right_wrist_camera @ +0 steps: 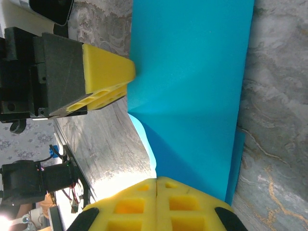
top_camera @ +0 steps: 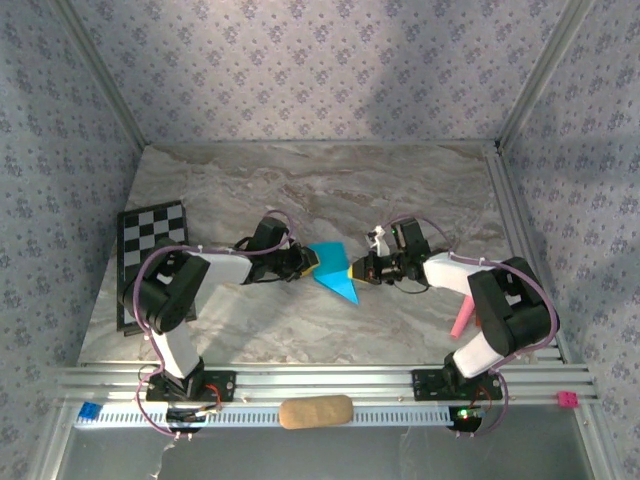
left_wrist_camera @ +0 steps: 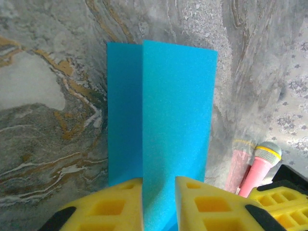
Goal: Fold a paper plane with a square sheet of paper (pick it up from the middle)
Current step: Fourth fold the wing at the center of the table.
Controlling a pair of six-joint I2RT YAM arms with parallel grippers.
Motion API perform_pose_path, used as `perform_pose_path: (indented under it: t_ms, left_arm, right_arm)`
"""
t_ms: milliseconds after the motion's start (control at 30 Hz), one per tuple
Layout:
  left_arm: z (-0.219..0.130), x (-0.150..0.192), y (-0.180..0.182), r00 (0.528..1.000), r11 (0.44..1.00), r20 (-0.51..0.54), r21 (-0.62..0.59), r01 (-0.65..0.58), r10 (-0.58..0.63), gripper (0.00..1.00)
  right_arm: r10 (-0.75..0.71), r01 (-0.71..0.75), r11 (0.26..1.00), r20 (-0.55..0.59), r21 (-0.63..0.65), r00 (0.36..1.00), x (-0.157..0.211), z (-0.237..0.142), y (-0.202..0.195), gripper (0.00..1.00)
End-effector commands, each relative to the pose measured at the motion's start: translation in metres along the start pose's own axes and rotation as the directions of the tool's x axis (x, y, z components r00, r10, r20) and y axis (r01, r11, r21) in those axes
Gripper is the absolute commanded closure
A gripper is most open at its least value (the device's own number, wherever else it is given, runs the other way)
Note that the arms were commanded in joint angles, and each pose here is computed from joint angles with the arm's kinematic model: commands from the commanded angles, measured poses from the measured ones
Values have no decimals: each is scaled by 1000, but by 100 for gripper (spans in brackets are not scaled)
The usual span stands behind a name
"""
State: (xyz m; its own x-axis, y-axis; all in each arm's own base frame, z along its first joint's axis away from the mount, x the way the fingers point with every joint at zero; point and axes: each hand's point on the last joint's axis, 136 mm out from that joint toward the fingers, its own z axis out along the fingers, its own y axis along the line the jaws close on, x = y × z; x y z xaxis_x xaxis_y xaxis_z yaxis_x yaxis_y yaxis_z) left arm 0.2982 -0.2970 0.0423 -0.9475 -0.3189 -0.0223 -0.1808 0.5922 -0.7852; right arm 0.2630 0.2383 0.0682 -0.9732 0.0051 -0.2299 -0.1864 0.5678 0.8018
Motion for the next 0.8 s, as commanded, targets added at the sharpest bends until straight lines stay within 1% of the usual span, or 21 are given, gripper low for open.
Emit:
perform_pose_path:
  t_ms: [0, 100, 167, 233, 333, 400, 467, 600, 667, 767]
  left_arm:
    - [1, -3, -14, 1000, 999, 9, 40, -27, 27, 79]
    - [0, -3, -14, 1000, 999, 15, 42, -24, 24, 82]
    - [-1, -4, -14, 1000, 999, 23, 49, -20, 19, 84]
    - [-1, -4, -14, 1000, 998, 26, 54, -15, 13, 87]
    - [-2, -4, -17, 999, 998, 35, 65, -10, 7, 92]
    - [-4, -4, -16, 999, 998, 47, 62, -1, -2, 93]
    - [-6, -5, -17, 998, 998, 65, 55, 0, -3, 94]
    - [-10, -2, -24, 994, 1000, 112, 25, -4, 1, 95]
    - [-11, 0, -25, 990, 1000, 139, -1, 4, -4, 95]
    - [-13, 2, -26, 980, 999, 194, -17, 41, -37, 97]
  right_arm:
    - [1, -1, 1000, 5, 2, 1000, 2, -4, -1, 96]
    - [0, 0, 1000, 2, 22, 1000, 2, -4, -5, 95]
    - [1, -1, 1000, -2, 26, 1000, 2, -4, -6, 93]
    - [-1, 1, 999, -5, 43, 1000, 2, -4, -8, 90]
    - [-2, 2, 997, 0, 80, 1000, 1, -6, -12, 84]
    - [-10, 9, 994, 5, 105, 1000, 0, -9, -14, 76]
    - [-27, 24, 987, 17, 157, 999, -2, -15, -18, 70]
    - [-76, 54, 955, 64, 293, 995, -8, -32, -26, 64]
    - [-102, 62, 941, 104, 331, 989, -12, -41, -26, 62]
    - [-191, 120, 918, 154, 379, 969, -16, -48, -21, 60]
